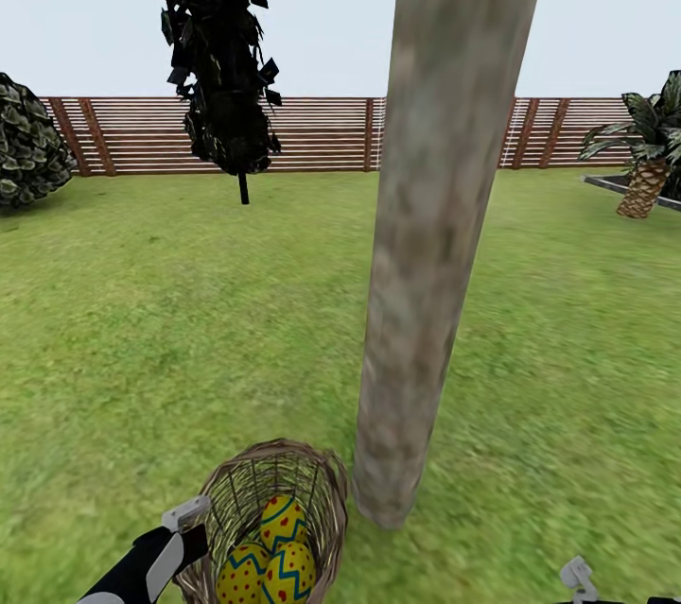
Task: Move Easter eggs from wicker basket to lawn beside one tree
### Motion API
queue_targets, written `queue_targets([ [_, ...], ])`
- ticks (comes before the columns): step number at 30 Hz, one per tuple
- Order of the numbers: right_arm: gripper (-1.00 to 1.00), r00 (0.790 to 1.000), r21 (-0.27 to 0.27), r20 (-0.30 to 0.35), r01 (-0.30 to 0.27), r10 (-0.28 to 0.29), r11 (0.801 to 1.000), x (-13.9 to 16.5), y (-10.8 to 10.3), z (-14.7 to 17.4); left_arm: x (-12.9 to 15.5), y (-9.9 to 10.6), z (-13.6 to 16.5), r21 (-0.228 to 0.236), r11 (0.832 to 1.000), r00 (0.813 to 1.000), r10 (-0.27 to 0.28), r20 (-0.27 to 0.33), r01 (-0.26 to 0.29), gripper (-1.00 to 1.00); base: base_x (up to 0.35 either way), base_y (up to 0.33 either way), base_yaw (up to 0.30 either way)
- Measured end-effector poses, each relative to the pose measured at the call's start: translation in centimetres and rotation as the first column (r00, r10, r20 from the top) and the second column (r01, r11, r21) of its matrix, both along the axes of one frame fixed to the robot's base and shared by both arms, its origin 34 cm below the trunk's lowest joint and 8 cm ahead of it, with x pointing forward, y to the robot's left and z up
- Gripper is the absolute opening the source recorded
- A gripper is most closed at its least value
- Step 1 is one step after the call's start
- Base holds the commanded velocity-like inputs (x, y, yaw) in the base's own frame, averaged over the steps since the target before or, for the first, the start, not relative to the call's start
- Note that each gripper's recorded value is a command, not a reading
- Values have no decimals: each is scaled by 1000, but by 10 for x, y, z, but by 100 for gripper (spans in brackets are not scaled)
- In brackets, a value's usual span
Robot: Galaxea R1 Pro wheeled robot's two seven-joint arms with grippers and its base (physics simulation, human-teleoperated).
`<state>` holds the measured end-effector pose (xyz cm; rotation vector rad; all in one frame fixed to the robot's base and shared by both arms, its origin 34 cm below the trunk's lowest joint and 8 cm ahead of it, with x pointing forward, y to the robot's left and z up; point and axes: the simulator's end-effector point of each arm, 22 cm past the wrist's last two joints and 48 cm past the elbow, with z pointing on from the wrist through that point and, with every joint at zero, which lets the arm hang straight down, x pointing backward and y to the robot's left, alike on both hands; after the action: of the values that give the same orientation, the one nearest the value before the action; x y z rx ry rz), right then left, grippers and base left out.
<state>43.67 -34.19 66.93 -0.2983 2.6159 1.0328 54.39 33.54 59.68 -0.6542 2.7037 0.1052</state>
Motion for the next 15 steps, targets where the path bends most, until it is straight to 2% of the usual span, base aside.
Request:
queue_targets([
  [15, 100, 1000, 5, -2, -1, 1, 1000, 0, 2, -13, 1, -1, -13, -2, 1000, 1000, 1, 0, -1, -100, 0, 0, 0],
])
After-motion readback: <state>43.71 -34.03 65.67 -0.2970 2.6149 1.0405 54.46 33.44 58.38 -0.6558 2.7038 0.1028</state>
